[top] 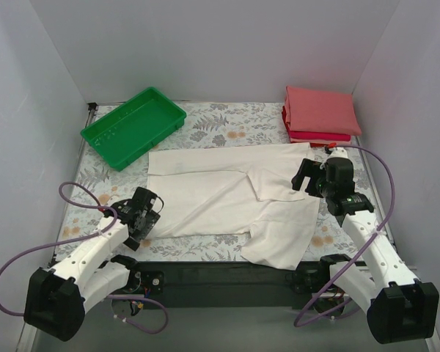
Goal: Fold and stack the t-shirts
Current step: Fold the tshirt
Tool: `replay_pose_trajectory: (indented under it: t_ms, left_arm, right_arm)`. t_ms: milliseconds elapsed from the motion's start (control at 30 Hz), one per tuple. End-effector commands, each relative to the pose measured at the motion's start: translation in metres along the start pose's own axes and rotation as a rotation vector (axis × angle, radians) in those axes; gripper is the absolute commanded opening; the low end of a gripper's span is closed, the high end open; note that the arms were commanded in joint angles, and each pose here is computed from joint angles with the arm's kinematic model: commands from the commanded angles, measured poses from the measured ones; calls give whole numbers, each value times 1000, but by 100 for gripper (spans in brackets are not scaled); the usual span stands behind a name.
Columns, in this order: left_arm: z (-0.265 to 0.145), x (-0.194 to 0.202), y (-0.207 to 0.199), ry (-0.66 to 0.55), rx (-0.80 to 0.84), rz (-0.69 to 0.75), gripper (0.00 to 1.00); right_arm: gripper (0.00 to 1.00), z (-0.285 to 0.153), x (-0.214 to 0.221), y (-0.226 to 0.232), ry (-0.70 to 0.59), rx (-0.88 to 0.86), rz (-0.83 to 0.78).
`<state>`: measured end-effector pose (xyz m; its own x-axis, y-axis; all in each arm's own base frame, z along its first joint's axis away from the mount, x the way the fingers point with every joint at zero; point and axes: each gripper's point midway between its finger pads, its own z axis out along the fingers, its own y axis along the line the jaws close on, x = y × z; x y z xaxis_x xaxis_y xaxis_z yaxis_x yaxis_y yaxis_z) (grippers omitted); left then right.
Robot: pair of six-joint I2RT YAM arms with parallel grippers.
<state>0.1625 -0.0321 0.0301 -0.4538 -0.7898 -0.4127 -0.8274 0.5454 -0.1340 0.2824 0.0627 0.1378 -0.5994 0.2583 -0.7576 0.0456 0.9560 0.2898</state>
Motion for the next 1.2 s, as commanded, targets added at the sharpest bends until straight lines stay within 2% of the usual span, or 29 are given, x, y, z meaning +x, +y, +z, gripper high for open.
replay_pose_trajectory:
  t_ms: [0, 133, 267, 367, 467, 600, 767, 800, 900, 1033, 1100, 1167]
  left_arm:
    - [-19, -17, -5, -44, 0, -199, 81]
    - [-17, -8, -4, -3, 12, -198, 81]
    - [-11, 13, -6, 89, 34, -179, 73]
    - [-5, 21, 1, 107, 18, -176, 69]
    - [-2, 24, 0, 117, 28, -174, 58]
    - [3, 24, 1, 108, 22, -176, 38]
    - [9, 22, 1, 85, 23, -168, 7]
    - [9, 20, -1, 76, 27, -170, 4]
    - [11, 17, 0, 58, 26, -167, 0]
    - [10, 11, -4, 26, 47, -165, 0]
    - [9, 9, -8, 23, 74, -168, 0]
    - [8, 8, -12, 19, 97, -163, 0]
  right_arm:
    - [98, 4, -4, -1, -13, 4, -14]
    - [98, 5, -2, -2, -5, 5, -7]
    - [98, 3, -2, -1, -8, 2, -3]
    - [98, 2, -1, -1, -9, 0, -1]
    - [98, 2, 1, -2, -1, 7, 5]
    - [98, 0, 5, 0, 18, -6, 2]
    - [98, -5, 26, 14, 93, -121, -40]
    - [98, -8, 33, 20, 119, -162, -56]
    - [98, -16, 53, 34, 188, -208, -133]
    - [98, -42, 104, 89, 291, -349, -389]
    - [98, -49, 122, 88, 337, -315, -456]
    - [98, -64, 147, 97, 392, -367, -555]
